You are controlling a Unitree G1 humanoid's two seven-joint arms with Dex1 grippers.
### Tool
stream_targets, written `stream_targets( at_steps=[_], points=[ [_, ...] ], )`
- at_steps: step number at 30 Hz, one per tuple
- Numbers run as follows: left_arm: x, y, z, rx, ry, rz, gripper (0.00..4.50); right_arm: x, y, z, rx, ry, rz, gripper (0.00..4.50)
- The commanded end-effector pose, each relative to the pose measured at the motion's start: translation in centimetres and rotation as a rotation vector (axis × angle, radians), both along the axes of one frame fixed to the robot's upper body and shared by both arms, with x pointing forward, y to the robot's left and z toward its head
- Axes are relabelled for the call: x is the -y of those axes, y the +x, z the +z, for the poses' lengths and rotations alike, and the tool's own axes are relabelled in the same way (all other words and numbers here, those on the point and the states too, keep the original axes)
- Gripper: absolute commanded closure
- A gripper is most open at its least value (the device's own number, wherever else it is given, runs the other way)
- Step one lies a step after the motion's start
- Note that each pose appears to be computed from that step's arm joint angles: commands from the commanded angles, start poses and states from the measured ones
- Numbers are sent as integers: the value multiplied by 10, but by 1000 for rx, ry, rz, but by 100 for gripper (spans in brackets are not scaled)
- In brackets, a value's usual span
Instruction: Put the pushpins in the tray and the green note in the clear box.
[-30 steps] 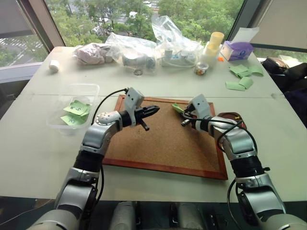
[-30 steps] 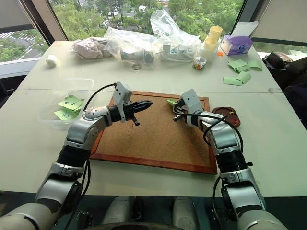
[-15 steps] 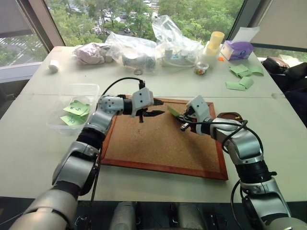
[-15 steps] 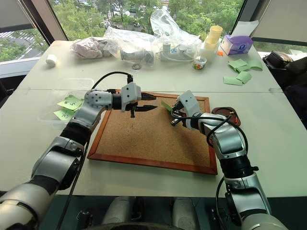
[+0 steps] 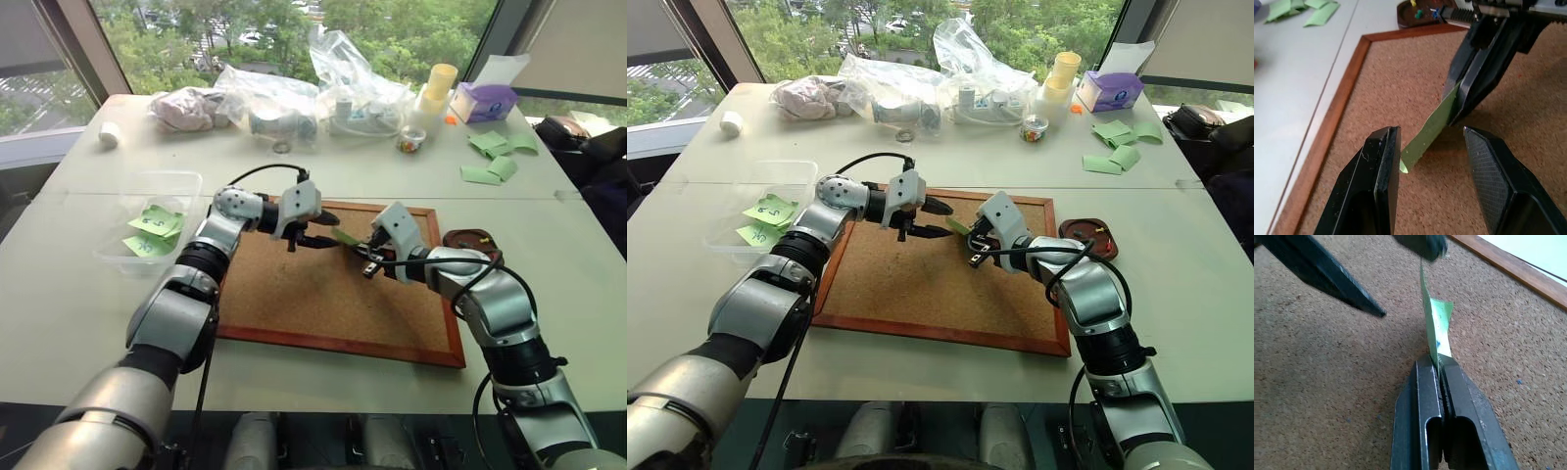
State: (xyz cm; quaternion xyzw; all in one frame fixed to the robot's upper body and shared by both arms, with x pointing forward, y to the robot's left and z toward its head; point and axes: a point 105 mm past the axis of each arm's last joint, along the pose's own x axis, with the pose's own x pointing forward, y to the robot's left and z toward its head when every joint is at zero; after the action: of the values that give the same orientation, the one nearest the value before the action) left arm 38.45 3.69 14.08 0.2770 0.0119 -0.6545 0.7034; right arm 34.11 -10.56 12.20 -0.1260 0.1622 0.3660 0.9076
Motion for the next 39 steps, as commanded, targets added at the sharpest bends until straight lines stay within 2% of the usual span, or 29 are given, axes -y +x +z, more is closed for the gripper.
stream_targets(
  at_steps=[1,14,19,22,25,28,31,39],
  points=[
    [6,0,9,33,43,-49,218,-2,-4,13,44,-1,25,450],
    [20,3,10,71,6,-25,218,-4,-7,14,43,-8,35,450],
    [22,2,6,110,35,-47,218,-4,-6,15,44,-8,35,450],
    [25,0,5,138,46,-62,308,-4,-6,15,45,-9,31,450],
    [27,-1,5,161,44,-75,443,-3,-5,15,46,-9,29,450],
    [28,-2,6,186,54,-87,443,-3,-5,17,50,-9,28,450],
    [25,1,18,230,37,-80,443,3,-10,23,62,-8,20,450],
    [-2,8,36,278,26,-26,443,37,-36,57,98,55,-40,450]
  ],
)
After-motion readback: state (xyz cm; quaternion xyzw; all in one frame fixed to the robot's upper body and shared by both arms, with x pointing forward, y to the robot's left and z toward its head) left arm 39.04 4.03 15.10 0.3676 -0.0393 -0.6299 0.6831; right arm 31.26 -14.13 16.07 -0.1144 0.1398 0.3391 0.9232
